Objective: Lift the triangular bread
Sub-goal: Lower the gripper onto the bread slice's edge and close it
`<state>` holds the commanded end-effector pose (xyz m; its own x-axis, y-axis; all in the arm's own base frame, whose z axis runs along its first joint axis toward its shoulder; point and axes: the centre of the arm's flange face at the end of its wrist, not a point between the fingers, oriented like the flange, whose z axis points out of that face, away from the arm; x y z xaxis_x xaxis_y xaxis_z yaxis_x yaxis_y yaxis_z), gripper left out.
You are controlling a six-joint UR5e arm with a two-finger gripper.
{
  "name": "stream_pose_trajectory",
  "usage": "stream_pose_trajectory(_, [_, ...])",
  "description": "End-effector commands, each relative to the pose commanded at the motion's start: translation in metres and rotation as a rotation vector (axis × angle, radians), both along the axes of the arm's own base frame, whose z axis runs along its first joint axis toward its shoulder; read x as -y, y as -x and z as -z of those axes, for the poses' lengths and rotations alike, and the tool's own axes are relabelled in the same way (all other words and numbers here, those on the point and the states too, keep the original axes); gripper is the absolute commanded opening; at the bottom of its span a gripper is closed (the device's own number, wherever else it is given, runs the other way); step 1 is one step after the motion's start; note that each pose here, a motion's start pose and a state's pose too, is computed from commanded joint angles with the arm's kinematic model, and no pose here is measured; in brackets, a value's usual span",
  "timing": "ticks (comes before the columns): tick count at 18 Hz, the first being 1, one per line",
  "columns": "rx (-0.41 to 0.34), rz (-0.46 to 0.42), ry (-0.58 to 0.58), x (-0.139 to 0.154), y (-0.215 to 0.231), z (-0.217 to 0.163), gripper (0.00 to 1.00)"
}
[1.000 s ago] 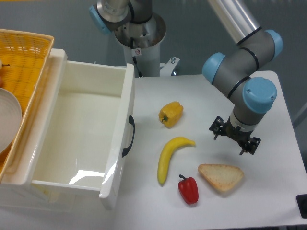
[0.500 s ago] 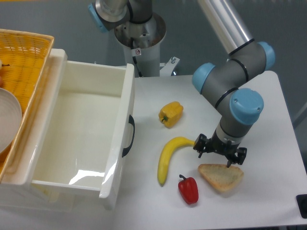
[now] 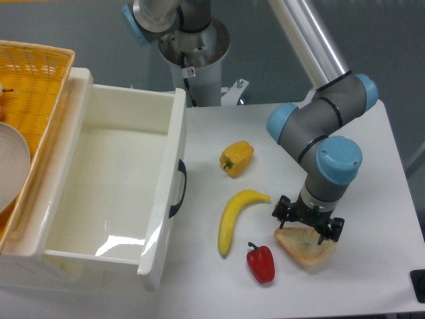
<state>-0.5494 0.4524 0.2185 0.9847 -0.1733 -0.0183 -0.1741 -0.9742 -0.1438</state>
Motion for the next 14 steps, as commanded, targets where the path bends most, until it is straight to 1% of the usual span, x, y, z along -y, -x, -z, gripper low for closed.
stream_pose_trajectory(2, [-0.008, 0.042, 0.020, 0.003, 0.003, 0.006, 1.00])
stream_pose_trajectory(6, [-0.007, 0.042, 0.022, 0.007, 0.007, 0.010, 0.99])
stream_pose_trajectory(8, [-0.016, 0.043, 0.018, 0.006, 0.008, 0.012, 0.96])
stream_pose_trajectory(9, [-0.022, 0.043, 0.015, 0.005, 0.008, 0.013, 0.93])
stream_pose_trajectory(14, [-0.040, 0.043, 0.007, 0.001, 0.008, 0.017, 0.66])
